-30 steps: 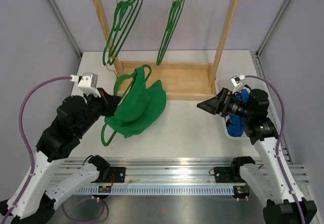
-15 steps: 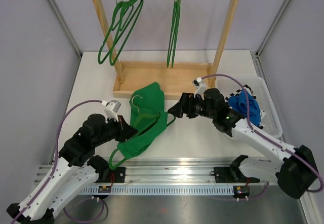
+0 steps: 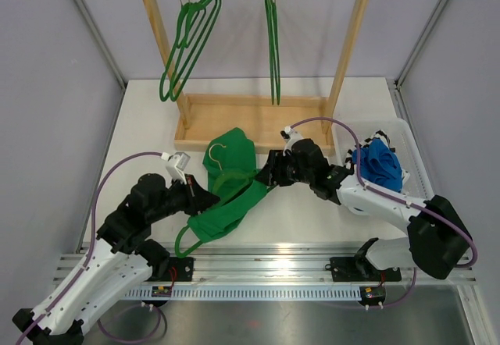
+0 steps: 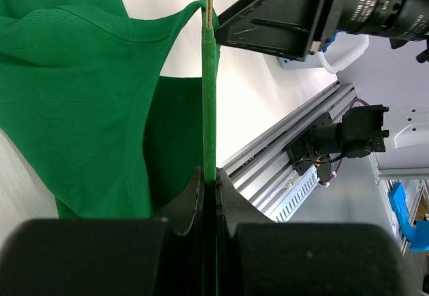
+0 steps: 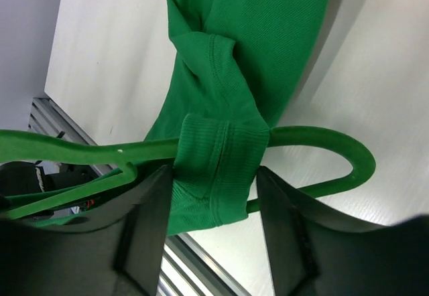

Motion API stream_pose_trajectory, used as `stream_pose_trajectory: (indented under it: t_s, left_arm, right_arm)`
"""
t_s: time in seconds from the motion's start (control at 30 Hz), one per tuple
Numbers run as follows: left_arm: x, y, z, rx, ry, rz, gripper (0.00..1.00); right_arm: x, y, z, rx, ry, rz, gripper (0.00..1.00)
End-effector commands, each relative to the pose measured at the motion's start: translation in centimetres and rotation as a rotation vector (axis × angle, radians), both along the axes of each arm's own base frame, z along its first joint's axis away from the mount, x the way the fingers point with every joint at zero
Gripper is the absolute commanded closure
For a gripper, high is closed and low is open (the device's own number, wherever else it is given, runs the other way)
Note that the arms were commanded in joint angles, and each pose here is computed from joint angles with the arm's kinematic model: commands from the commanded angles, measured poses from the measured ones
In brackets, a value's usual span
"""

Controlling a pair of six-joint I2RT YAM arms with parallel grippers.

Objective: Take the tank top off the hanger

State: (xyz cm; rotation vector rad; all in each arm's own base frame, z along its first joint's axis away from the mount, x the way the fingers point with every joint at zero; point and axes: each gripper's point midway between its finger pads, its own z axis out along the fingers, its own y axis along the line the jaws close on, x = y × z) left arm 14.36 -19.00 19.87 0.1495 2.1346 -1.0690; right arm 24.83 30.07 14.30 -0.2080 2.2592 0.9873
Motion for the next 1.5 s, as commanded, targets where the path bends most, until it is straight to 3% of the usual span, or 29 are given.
stream_pose_trajectory:
  t_s: [0.0, 0.1, 0.13, 0.2, 0.3, 0.5, 0.7, 0.83, 0.93, 0.97, 1.07, 1.2, 1.33, 1.43, 1.47]
  left_arm:
    - [0.0, -1.2, 4.1, -0.105, -0.095, -0.051, 1.00]
    - [0.1, -1.2, 4.0, -0.096, -0.097, -0.050, 1.00]
    - [0.1, -1.2, 3.9, -0.089, -0.096, -0.052, 1.00]
    - [0.1, -0.9, 2.8, -0.030, -0.076, -0.058, 1.00]
    - [-0.1, -0.4, 2.0, 0.060, -0.073, -0.090, 1.00]
    - [-2.6, 0.2, 3.7, 0.100, -0.121, -0.218, 1.00]
    - [-5.6, 0.6, 5.4, 0.093, -0.173, -0.355, 1.00]
    - [-5.3, 1.9, 7.4, 0.101, -0.276, -0.283, 1.00]
    - [-4.4, 2.2, 10.0, 0.033, -0.371, -0.191, 1.00]
    - [-3.6, 2.4, 12.0, -0.016, -0.450, -0.136, 1.00]
    - [-1.9, 2.2, 12.9, -0.089, -0.503, -0.047, 1.00]
    - [-0.4, 2.2, 18.6, -0.284, -0.747, 0.045, 1.00]
    - [0.2, 3.2, 25.3, -0.435, -0.969, 0.146, 0.98]
    - [1.9, 3.4, 28.7, -0.451, -1.061, 0.222, 0.98]
    - [1.5, 4.2, 31.8, -0.489, -1.145, 0.259, 0.98]
  right_arm:
    - [1.0, 1.9, 2.1, 0.062, -0.061, 0.030, 0.44]
    - [1.0, 1.9, 1.9, 0.058, -0.062, 0.037, 0.66]
    - [1.3, 1.7, 1.8, 0.049, -0.067, 0.020, 0.87]
    - [1.3, 1.1, 2.1, 0.029, -0.082, 0.004, 1.00]
    - [2.0, -1.1, 1.7, -0.059, -0.103, -0.075, 1.00]
    - [6.0, -10.6, 0.0, -0.375, -0.096, -0.461, 1.00]
    - [7.4, -13.9, -2.6, -0.452, 0.016, -0.529, 1.00]
    - [6.4, -11.9, -3.9, -0.405, 0.092, -0.404, 1.00]
    - [4.8, -8.7, -2.4, -0.231, 0.082, -0.250, 1.00]
    - [4.2, -8.0, -1.0, -0.144, 0.036, -0.226, 1.00]
    - [1.9, -6.5, 2.2, 0.029, -0.022, -0.132, 1.00]
    - [-2.5, -4.4, 4.8, 0.165, -0.007, 0.103, 1.00]
    - [-4.3, -5.7, 2.4, 0.093, 0.079, 0.097, 1.00]
    - [-5.2, -6.5, -0.2, 0.048, 0.141, 0.081, 1.00]
    - [-5.5, -6.8, -1.1, 0.032, 0.168, 0.069, 1.00]
